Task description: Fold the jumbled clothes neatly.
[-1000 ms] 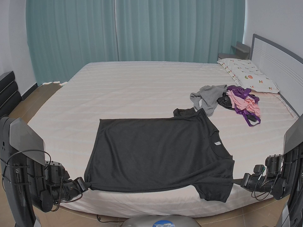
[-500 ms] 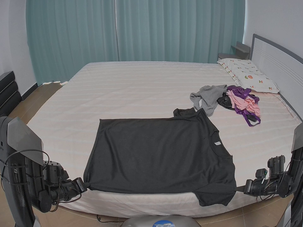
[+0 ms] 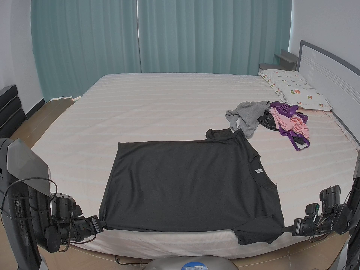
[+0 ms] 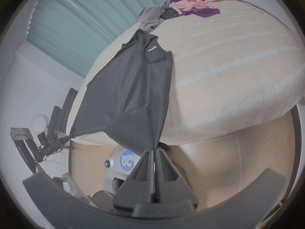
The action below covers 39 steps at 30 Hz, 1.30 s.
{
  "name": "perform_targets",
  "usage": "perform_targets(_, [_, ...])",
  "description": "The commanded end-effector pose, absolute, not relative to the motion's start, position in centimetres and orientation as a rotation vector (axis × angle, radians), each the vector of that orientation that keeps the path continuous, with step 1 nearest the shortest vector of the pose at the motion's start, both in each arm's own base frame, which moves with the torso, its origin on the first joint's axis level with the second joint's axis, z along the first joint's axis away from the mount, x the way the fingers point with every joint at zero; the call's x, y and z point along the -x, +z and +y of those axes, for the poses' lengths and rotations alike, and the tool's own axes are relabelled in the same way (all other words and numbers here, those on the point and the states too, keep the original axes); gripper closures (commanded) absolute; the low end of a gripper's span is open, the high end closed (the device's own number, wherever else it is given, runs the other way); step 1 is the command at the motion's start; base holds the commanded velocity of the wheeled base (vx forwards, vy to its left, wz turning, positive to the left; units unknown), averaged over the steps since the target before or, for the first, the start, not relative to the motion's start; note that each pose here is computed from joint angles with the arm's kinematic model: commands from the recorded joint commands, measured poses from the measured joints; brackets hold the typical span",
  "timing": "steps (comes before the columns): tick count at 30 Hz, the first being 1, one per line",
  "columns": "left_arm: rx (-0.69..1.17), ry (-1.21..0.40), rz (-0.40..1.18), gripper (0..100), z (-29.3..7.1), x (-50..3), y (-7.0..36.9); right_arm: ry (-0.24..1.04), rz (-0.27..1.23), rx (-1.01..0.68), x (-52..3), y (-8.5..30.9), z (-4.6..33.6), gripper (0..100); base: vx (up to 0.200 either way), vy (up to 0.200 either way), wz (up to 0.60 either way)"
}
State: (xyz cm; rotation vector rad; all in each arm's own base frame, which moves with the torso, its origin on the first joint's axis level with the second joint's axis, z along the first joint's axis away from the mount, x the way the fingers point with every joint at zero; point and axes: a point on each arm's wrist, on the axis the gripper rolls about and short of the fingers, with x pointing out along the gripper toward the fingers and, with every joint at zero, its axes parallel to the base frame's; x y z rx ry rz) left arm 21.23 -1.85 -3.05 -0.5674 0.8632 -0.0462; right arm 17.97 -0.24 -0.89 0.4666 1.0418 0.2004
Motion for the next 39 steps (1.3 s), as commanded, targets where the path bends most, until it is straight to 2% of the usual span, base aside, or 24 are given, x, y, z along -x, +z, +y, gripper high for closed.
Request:
perform_targets(1, [0.536, -0.047, 0.899, 100, -1.8, -20.5, -2.7, 0.194, 1.067, -0.444, -17.3, -0.9, -0.2, 100, 0.0, 0.0, 0.0])
perform_targets(5, [0.468, -0.055, 0.928, 100, -1.4, -19.9, -2.3, 0.183, 1.077, -0.429, -17.0, -0.6, -0.2, 100, 0.0, 0.0, 0.0])
perform_targets(13, [0.465, -0.046, 0.94, 100, -1.2, -19.8, -2.4, 0.21, 1.108, -0.389, -16.1, 0.0, 0.1, 100, 0.0, 0.0, 0.0])
perform_targets(24, [0.371, -0.071, 1.053, 100, -1.2, -18.4, -2.2, 0.197, 1.143, -0.321, -15.5, 0.1, 0.1, 100, 0.0, 0.0, 0.0])
perform_targets(39, [0.299, -0.072, 1.12, 100, -1.1, -17.5, -2.1, 0.221, 1.202, -0.233, -14.0, 0.8, 0.4, 100, 0.0, 0.0, 0.0])
